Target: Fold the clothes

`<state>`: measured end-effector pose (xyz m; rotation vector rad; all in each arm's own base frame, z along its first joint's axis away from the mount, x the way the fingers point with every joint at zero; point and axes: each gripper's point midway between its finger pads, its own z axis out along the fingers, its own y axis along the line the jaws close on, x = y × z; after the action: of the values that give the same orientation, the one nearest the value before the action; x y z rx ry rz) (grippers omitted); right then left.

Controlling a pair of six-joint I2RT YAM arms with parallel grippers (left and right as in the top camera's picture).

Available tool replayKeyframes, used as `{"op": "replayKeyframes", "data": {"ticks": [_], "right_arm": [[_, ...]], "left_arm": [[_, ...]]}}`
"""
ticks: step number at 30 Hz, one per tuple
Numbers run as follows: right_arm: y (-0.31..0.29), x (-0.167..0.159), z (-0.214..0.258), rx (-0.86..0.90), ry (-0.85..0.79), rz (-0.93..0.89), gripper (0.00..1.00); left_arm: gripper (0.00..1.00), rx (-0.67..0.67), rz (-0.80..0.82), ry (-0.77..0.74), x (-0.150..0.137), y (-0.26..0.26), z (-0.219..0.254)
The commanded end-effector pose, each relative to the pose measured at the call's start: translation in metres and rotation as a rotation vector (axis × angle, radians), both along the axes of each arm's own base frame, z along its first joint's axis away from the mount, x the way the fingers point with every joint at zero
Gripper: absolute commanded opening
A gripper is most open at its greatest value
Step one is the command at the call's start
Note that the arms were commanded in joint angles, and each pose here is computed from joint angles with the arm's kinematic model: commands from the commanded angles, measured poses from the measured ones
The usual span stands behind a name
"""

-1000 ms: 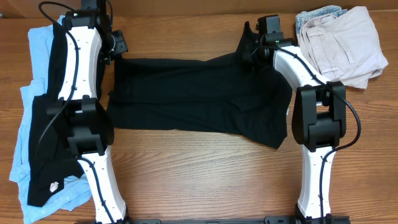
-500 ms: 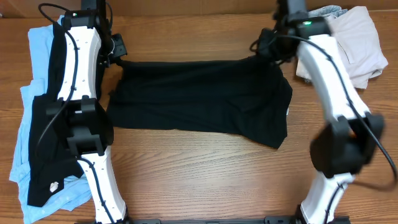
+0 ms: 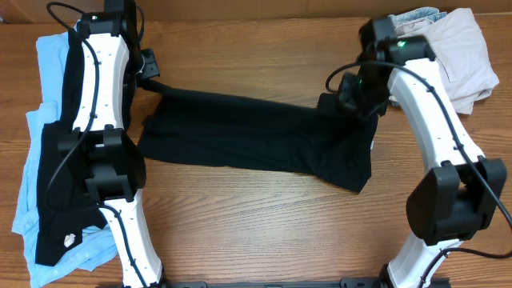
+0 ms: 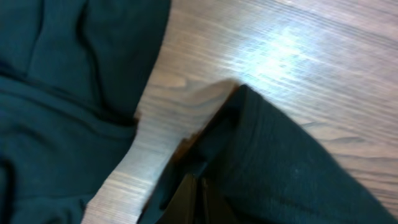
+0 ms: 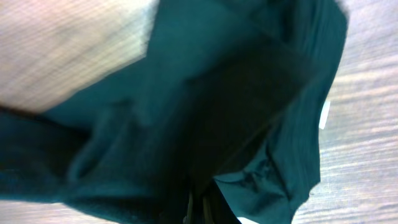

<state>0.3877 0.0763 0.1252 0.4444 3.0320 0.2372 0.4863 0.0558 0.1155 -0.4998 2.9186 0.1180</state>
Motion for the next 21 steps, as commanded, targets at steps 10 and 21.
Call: {"op": "replayKeyframes", "data": {"ticks": [10, 21], "right_arm": [[-0.009, -0.018, -0.027, -0.031, 0.074, -0.005, 0.04], [-0.011, -0.039, -0.027, -0.038, 0.155, 0.039, 0.15]], "left_arm": [[0.04, 0.106, -0.022, 0.160, -0.043, 0.022, -0.004], [0.56, 0.108, -0.046, 0.281, -0.068, 0.022, -0.030]]}}
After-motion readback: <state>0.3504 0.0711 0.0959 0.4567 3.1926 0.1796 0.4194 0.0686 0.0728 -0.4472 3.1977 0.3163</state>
